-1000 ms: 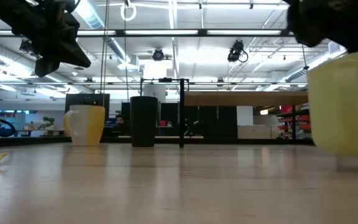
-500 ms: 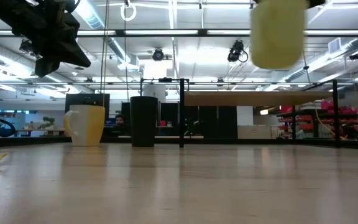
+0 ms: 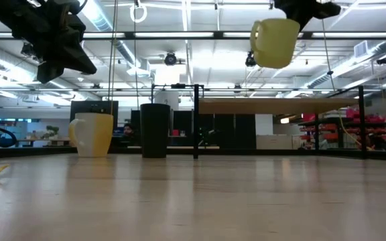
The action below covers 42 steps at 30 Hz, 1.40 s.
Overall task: Stack small to large cups/mugs on shelf
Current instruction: Put the yellow mug on the shelf
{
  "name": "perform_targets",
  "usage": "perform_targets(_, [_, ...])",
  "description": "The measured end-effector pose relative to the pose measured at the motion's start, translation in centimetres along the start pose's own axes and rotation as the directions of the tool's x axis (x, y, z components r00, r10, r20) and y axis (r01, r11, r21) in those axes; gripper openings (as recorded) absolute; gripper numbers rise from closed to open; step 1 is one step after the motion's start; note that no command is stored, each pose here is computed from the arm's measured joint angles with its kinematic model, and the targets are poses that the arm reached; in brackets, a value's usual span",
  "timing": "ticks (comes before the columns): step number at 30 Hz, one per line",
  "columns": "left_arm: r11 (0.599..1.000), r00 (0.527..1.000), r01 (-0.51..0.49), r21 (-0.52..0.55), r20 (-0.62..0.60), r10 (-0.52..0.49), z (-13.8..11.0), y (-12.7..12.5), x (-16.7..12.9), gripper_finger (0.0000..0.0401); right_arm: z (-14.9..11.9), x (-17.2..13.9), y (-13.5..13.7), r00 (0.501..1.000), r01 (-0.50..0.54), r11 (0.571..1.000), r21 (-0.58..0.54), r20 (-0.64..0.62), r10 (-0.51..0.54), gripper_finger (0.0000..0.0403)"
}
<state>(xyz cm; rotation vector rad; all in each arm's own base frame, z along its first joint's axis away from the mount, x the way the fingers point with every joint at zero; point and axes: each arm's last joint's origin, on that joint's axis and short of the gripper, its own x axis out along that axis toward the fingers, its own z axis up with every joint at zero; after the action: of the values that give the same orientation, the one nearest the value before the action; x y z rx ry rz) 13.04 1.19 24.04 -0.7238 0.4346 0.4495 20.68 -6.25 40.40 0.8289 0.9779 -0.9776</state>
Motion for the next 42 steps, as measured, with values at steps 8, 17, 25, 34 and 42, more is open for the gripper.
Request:
perform_targets(8, [1.0,1.0,0.0,0.0,0.0,0.0,0.0,0.0,0.0,0.0025,3.9,1.2,-3.4,0.996,0.089,0.991,0.097,0.013,-0.091,0.0005])
perform_targets(17, [1.0,1.0,-0.001,0.0,0.001,0.001,0.0,0.0,0.0,0.0019,6.2,1.9,-6.4,0.987,0.157,0.978,0.138,0.005,-0.16,0.0005])
perform_targets(25, [1.0,1.0,-0.006,0.0,0.005,0.006,0.0,0.0,0.0,0.0022,7.1,2.5,-8.2,0.977,0.212,0.961,0.175,-0.006,-0.214,0.0005])
perform_targets(34, [1.0,1.0,-0.006,0.0,0.006,0.006,0.0,0.0,0.0,0.0022,6.9,4.4,-9.1,0.97,0.234,0.961,0.145,-0.099,-0.221,0.0005])
perform_targets(42, [1.0,1.0,-0.006,0.0,0.006,0.006,0.0,0.0,0.0,0.002,6.6,5.2,-9.2,0.964,0.248,0.959,0.134,-0.127,-0.232,0.0005])
